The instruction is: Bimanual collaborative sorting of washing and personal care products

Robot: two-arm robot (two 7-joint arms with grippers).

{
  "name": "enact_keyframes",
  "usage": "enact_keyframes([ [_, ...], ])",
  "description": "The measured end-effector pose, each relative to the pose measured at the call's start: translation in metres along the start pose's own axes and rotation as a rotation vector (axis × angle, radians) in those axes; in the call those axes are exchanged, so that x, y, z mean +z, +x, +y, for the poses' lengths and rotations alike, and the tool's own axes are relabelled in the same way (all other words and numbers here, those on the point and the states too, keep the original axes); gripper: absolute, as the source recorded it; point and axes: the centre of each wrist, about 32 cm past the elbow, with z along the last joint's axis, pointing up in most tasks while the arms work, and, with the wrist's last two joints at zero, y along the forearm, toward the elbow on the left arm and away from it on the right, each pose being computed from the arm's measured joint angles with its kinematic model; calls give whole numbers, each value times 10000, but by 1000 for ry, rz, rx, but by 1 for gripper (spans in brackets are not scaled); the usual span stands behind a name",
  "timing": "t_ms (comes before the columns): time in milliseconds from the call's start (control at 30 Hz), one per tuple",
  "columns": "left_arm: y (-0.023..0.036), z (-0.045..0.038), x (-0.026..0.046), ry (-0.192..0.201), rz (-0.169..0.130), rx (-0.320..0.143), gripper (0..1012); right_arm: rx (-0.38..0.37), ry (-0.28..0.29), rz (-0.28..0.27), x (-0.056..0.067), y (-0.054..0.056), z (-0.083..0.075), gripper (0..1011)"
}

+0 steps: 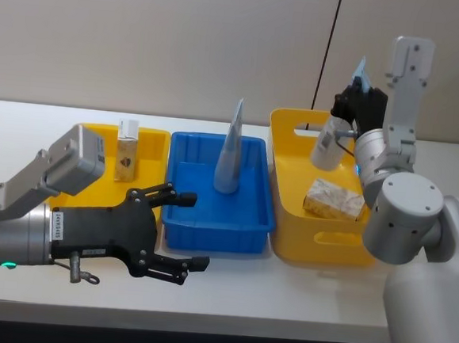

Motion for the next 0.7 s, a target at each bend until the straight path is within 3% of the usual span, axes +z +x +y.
enact_keyframes([
  [300,0,0,0,0,0,0,1001,-14,-52,-25,-165,20,34,4],
  [700,0,0,0,0,0,0,1001,9,-106,-43,-329,-46,24,4],
])
